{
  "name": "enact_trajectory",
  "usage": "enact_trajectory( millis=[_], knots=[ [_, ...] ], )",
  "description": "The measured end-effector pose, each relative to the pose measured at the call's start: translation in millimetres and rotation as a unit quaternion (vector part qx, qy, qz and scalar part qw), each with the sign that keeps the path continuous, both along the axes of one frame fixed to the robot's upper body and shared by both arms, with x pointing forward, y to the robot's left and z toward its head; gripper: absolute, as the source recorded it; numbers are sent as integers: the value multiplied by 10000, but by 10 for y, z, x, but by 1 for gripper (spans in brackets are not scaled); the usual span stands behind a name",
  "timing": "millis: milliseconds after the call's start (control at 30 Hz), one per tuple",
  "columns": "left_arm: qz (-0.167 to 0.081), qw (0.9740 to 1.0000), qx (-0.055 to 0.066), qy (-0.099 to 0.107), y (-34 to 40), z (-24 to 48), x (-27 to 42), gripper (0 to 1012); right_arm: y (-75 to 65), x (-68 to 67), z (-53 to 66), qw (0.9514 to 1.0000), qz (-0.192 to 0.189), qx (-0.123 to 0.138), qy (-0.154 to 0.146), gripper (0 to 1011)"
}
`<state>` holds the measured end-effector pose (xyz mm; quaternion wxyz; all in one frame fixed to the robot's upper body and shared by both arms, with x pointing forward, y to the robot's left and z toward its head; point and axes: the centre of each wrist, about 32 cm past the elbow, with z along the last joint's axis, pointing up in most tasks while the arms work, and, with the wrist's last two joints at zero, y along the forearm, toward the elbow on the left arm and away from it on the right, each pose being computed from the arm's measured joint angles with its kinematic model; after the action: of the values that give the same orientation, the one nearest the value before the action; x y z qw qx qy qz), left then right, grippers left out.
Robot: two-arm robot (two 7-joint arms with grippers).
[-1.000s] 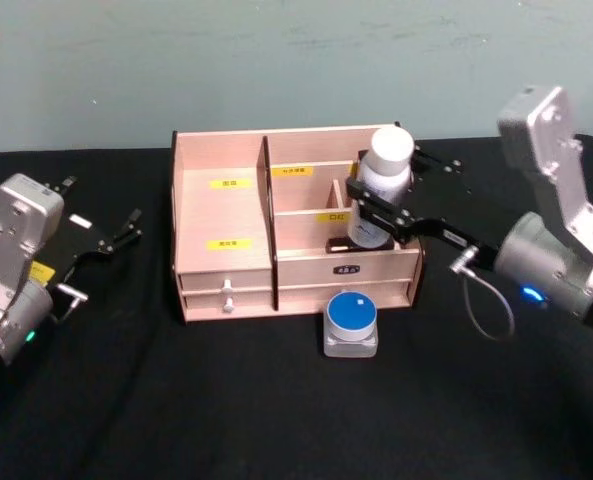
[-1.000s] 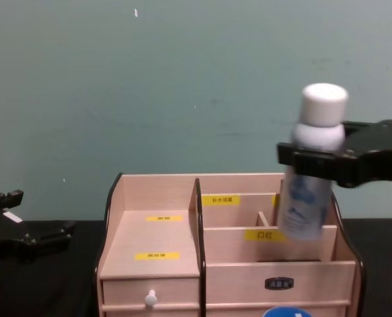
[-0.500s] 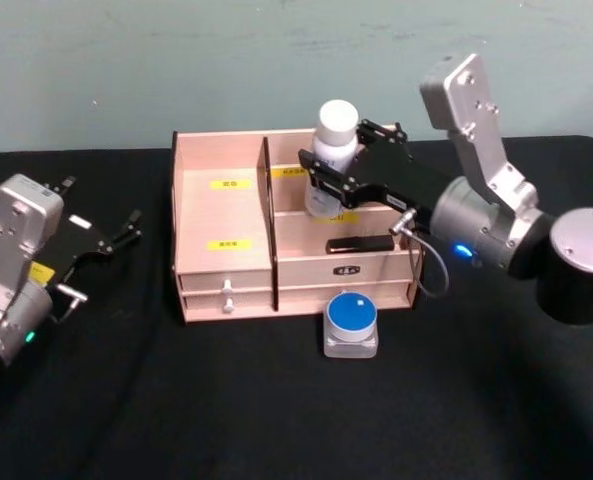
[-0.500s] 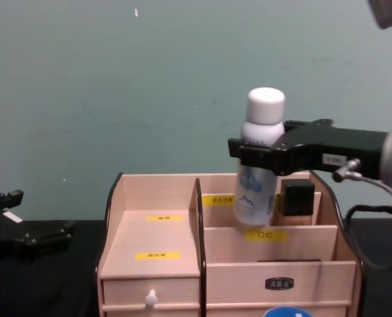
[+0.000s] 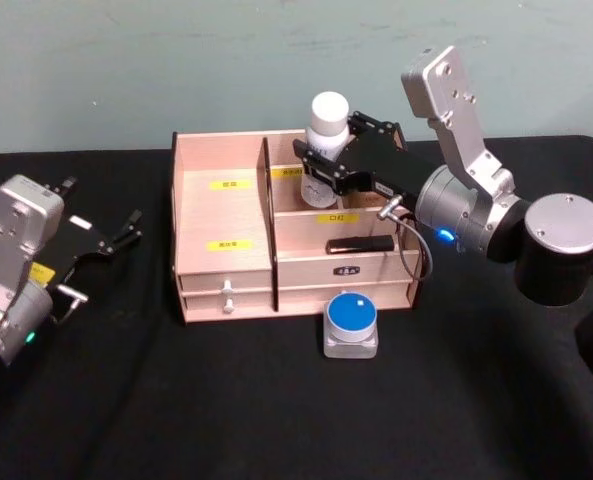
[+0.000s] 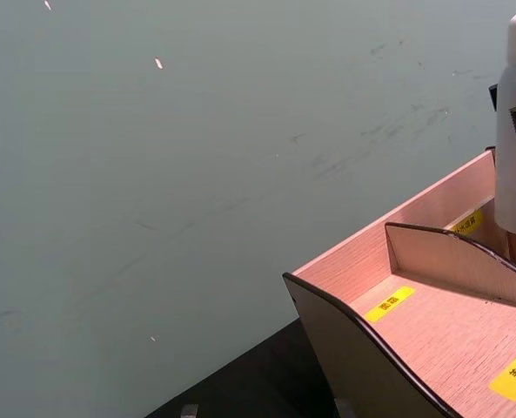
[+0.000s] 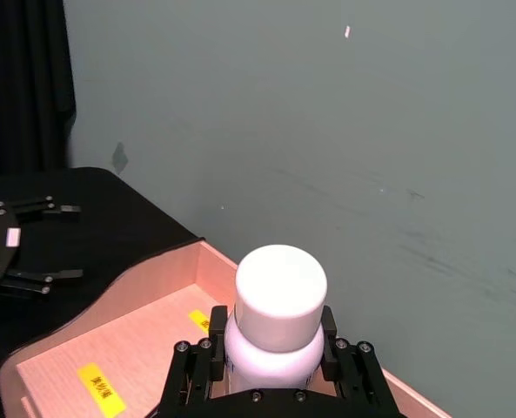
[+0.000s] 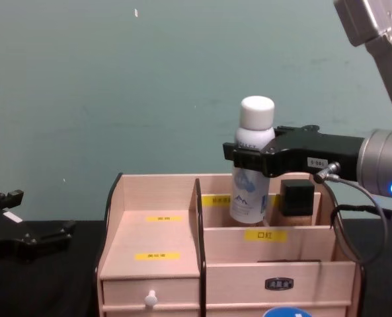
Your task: Pick up the facial cleanser and watermelon frost from the table and place them into the tiered storage box.
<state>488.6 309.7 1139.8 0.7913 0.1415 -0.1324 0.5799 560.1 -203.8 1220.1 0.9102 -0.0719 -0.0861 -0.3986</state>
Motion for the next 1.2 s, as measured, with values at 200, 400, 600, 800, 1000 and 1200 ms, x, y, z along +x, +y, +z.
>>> enact_trajectory(
  millis=[200,400,600,800,1000,1200],
  knots=[
    [0,10000,0,0,0,0,0,1010,-17,55,-29,10000,-48,51,-25,595],
    [0,10000,0,0,0,0,0,1010,-1,95,-34,10000,-15,83,-48,595],
    [0,10000,0,0,0,0,0,1009,25,120,-41,9999,8,102,-37,595],
    [0,10000,0,0,0,0,0,1010,62,146,-74,9999,56,100,13,596],
    [0,10000,0,0,0,0,0,1010,88,175,-105,9999,94,114,26,595],
    [0,10000,0,0,0,0,0,1010,103,187,-149,9998,103,119,73,595]
  ],
)
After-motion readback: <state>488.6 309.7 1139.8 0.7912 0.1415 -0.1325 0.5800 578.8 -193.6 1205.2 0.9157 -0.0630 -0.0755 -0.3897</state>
